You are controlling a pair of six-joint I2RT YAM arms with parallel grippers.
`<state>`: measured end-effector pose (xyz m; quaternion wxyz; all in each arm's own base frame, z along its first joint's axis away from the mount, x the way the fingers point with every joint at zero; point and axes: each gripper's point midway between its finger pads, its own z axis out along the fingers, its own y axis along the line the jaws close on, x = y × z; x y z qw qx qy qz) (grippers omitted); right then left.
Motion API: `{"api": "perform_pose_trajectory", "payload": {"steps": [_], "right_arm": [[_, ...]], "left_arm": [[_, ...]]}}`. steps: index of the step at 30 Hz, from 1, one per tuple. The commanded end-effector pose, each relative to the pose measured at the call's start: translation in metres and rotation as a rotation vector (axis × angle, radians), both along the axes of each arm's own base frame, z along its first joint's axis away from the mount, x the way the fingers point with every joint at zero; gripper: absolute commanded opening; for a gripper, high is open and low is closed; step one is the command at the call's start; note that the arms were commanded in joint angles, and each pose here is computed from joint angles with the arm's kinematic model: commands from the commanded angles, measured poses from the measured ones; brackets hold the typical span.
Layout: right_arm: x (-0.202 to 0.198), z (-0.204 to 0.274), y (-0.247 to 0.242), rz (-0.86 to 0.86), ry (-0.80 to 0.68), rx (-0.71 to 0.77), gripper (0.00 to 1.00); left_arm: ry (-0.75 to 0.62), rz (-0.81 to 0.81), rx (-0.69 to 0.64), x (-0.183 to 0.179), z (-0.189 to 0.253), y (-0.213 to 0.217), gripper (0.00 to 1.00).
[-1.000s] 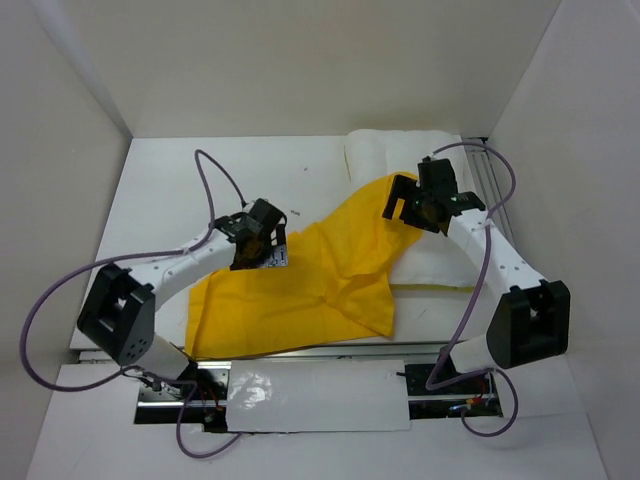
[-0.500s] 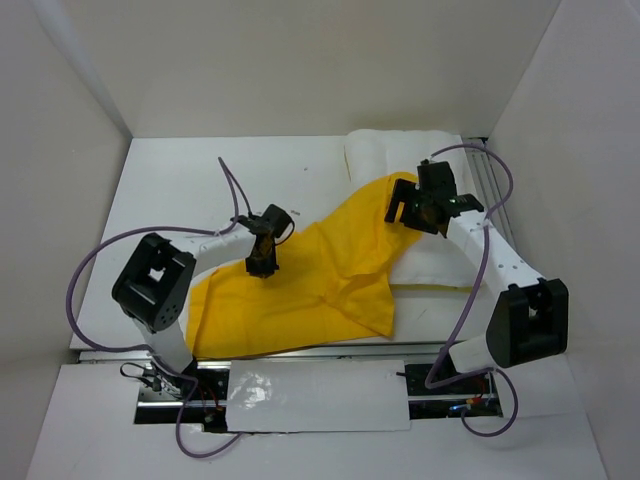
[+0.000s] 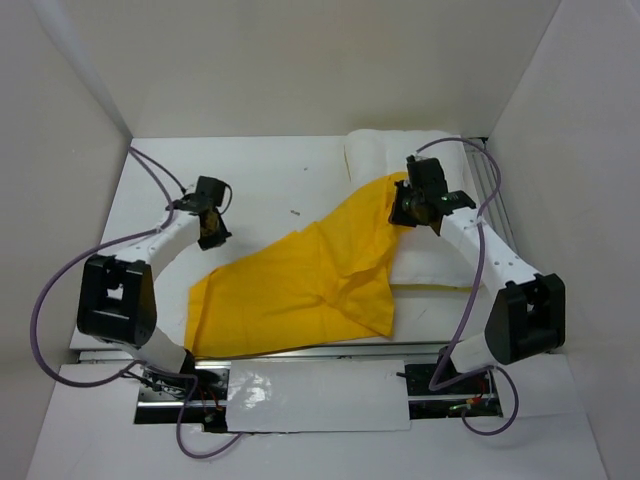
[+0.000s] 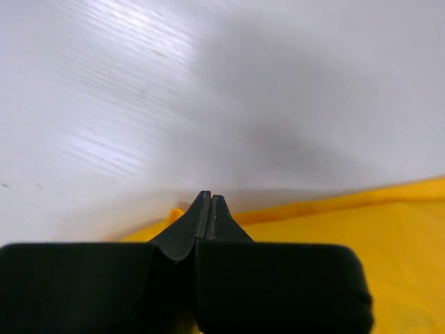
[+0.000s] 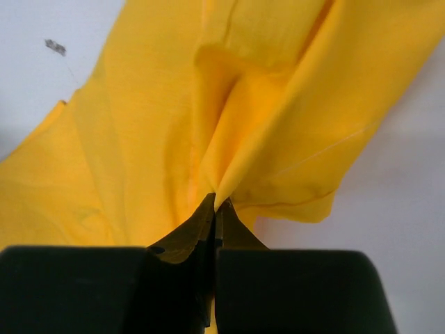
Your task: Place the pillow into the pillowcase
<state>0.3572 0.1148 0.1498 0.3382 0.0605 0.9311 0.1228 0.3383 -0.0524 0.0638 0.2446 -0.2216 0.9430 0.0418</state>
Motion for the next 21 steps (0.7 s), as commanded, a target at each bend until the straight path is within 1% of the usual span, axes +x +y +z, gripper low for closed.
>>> {"api": "perform_pose_trajectory", "payload": {"steps": [1, 3, 4, 5, 6, 7, 8, 9, 11, 13, 14, 15, 16, 17, 18, 20, 21], "right_arm": [[0.023, 0.056, 0.011, 0.041, -0.169, 0.004, 0.00], [0.026, 0.068, 0.000, -0.005, -0.180, -0.038, 0.00], [0.021, 0.068, -0.018, -0.069, -0.163, -0.109, 0.00], [0.019, 0.072, -0.031, -0.122, -0.160, -0.129, 0.00], [0.018, 0.072, -0.044, -0.162, -0.148, -0.155, 0.00], [0.011, 0.071, -0.054, -0.195, -0.127, -0.167, 0.00], [0.009, 0.075, -0.059, -0.217, -0.129, -0.158, 0.00], [0.004, 0.066, -0.063, -0.224, -0.108, -0.166, 0.00], [-0.001, 0.061, -0.059, -0.196, -0.098, -0.126, 0.00], [-0.004, 0.057, -0.055, -0.168, -0.091, -0.102, 0.00], [-0.003, 0.057, -0.060, -0.172, -0.091, -0.109, 0.00], [-0.003, 0.057, -0.060, -0.172, -0.091, -0.109, 0.00], [-0.003, 0.057, -0.060, -0.164, -0.092, -0.116, 0.00], [-0.003, 0.057, -0.060, -0.164, -0.092, -0.116, 0.00], [-0.003, 0.056, -0.064, -0.168, -0.092, -0.123, 0.00], [-0.005, 0.058, -0.073, -0.195, -0.092, -0.137, 0.00], [-0.007, 0.056, -0.080, -0.215, -0.081, -0.148, 0.00]], "left_arm": [[-0.077, 0.045, -0.002, 0.012, 0.021, 0.032, 0.00], [-0.070, 0.016, -0.012, 0.008, 0.021, 0.030, 0.00], [-0.042, 0.011, -0.017, 0.001, 0.014, 0.029, 0.10], [-0.042, -0.005, -0.023, -0.002, 0.015, 0.027, 0.50], [-0.024, -0.007, -0.026, -0.010, 0.014, 0.024, 0.68], [-0.036, -0.004, -0.041, -0.012, 0.017, 0.022, 0.83], [-0.019, -0.028, -0.088, -0.019, 0.013, 0.013, 0.97], [-0.030, -0.041, -0.115, -0.018, 0.014, 0.008, 1.00], [-0.038, -0.089, -0.153, -0.023, 0.015, -0.008, 1.00], [-0.006, -0.140, -0.135, -0.035, 0.010, -0.022, 1.00], [0.032, -0.103, -0.121, -0.042, 0.002, -0.025, 1.00], [0.054, -0.053, -0.037, -0.048, -0.003, -0.014, 1.00], [0.120, -0.032, 0.000, -0.064, -0.010, -0.010, 1.00], [0.143, 0.016, 0.010, -0.071, -0.014, -0.010, 1.00], [0.169, 0.056, 0.055, -0.076, -0.019, -0.001, 1.00], [0.202, 0.138, 0.107, -0.084, -0.020, 0.010, 1.00], [0.245, 0.223, 0.164, -0.098, -0.018, 0.024, 1.00]]}}
